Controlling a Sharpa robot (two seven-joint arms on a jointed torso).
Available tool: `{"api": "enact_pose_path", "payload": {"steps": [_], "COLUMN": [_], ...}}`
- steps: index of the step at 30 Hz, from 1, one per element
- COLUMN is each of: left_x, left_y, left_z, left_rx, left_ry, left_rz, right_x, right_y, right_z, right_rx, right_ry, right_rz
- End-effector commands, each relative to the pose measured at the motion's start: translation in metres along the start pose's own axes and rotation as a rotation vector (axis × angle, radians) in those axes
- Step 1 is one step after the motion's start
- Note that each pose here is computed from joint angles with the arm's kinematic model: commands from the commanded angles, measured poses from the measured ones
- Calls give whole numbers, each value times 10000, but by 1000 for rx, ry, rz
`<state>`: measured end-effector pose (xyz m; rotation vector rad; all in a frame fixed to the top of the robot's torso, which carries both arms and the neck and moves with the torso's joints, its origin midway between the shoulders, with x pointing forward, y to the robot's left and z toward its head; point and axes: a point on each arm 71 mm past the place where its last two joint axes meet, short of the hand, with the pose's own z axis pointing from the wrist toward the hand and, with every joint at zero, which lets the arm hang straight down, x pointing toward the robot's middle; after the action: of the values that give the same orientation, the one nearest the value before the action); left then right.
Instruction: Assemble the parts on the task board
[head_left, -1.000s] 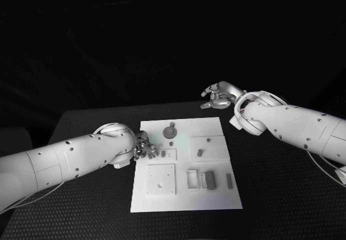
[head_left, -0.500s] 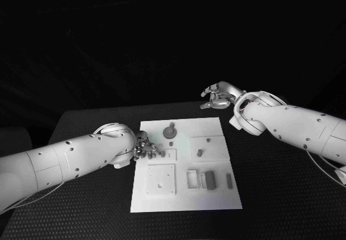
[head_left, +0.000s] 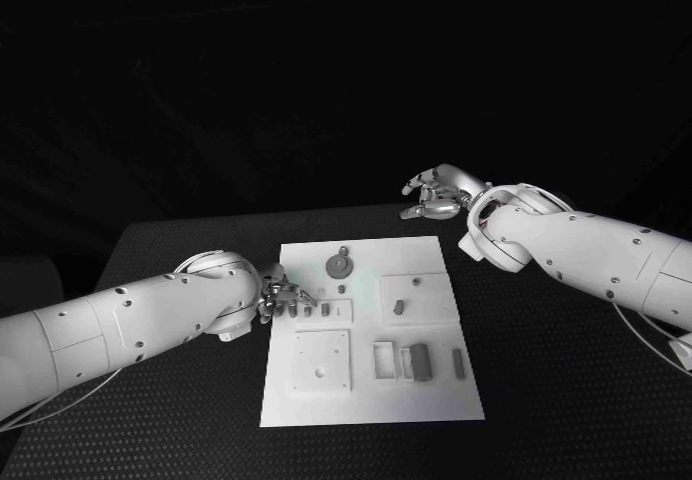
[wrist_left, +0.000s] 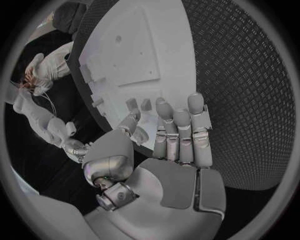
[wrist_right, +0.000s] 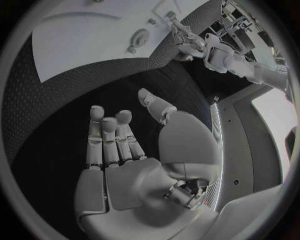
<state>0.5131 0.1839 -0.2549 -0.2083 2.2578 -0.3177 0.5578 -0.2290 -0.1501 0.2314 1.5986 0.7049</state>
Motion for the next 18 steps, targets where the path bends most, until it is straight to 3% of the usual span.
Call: {"api": "enact_pose_path", "payload": {"steps": [1, 5, 9, 13, 15, 18], "left_x": [-74, -199, -309, -343, -331, -300], "left_y": [-63, -97, -184, -346, -422, -513], "left_z": [-34, -83, -118, -112, -100, -84], "left_rx": [55, 90, 182, 316, 380, 440], "left_ry": [-49, -105, -177, -234, -229, -272], "left_rz": [-135, -200, -256, -211, -186, -86], "right_x": [7, 6, 5, 9, 10, 10], "right_y": [6, 3, 1, 6, 13, 10], "right_z": [0, 0, -1, 2, 5, 6], "right_rx": [-11, -11, -11, -12, -13, -13], "right_ry": [9, 9, 10, 10, 6, 6], "right_rz": [-1, -1, -1, 0, 0, 0]}}
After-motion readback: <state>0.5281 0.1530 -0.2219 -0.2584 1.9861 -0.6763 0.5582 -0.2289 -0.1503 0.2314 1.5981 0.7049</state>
